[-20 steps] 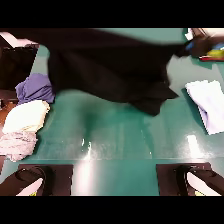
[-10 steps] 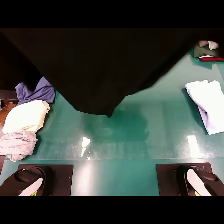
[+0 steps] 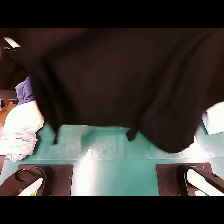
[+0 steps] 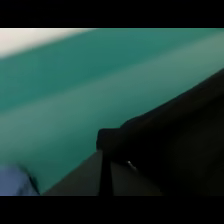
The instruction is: Fold the shirts.
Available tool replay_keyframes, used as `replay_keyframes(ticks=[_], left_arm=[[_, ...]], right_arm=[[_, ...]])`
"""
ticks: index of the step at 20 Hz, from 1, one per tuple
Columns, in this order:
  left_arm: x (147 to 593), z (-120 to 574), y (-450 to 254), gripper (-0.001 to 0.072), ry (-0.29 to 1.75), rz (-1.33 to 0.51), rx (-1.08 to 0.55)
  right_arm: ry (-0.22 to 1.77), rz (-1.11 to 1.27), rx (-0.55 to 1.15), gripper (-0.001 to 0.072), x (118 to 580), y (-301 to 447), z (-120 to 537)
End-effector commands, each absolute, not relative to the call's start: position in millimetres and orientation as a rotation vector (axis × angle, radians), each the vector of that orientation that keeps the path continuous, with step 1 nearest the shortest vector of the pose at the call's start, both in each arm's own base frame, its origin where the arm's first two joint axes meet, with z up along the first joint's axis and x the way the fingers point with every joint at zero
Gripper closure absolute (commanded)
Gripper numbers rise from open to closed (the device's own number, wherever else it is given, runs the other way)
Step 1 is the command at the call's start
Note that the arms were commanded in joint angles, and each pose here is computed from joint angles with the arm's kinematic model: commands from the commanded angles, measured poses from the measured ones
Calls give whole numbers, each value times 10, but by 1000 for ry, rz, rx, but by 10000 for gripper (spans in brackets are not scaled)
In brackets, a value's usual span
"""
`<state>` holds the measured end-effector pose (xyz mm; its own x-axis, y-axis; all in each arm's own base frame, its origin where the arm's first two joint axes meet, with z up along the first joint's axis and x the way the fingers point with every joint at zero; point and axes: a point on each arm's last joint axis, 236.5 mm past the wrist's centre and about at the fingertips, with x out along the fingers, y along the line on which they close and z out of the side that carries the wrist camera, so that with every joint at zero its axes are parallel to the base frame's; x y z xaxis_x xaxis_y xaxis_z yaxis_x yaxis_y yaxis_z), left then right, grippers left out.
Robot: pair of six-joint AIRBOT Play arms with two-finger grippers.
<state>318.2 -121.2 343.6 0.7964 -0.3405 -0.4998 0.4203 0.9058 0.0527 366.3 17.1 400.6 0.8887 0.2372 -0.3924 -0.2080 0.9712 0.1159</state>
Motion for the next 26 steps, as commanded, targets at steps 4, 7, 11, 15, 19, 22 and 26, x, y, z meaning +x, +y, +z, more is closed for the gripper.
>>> replay_keyframes(ticks=[4,7,11,15,19,22,26], left_arm=[[4068,1301,-1188,682,886,-326,260],[4615,910,-946,681,876,-222,149],[4977,673,-556,677,851,-132,-26],[4979,708,-257,199,867,-86,-98],[4577,563,-260,198,1047,-262,-73],[4409,376,-476,197,1099,-429,-60],[4303,-109,-725,197,1186,-595,-81]], right_arm=[[902,254,-36,690,4689,623,1865],[908,230,-3,689,5113,804,1368],[883,179,94,678,5495,814,1012],[914,146,114,268,5466,617,957],[1047,227,82,268,5012,571,1021],[1146,351,99,269,4687,768,1028],[1246,416,79,270,4421,961,964]])
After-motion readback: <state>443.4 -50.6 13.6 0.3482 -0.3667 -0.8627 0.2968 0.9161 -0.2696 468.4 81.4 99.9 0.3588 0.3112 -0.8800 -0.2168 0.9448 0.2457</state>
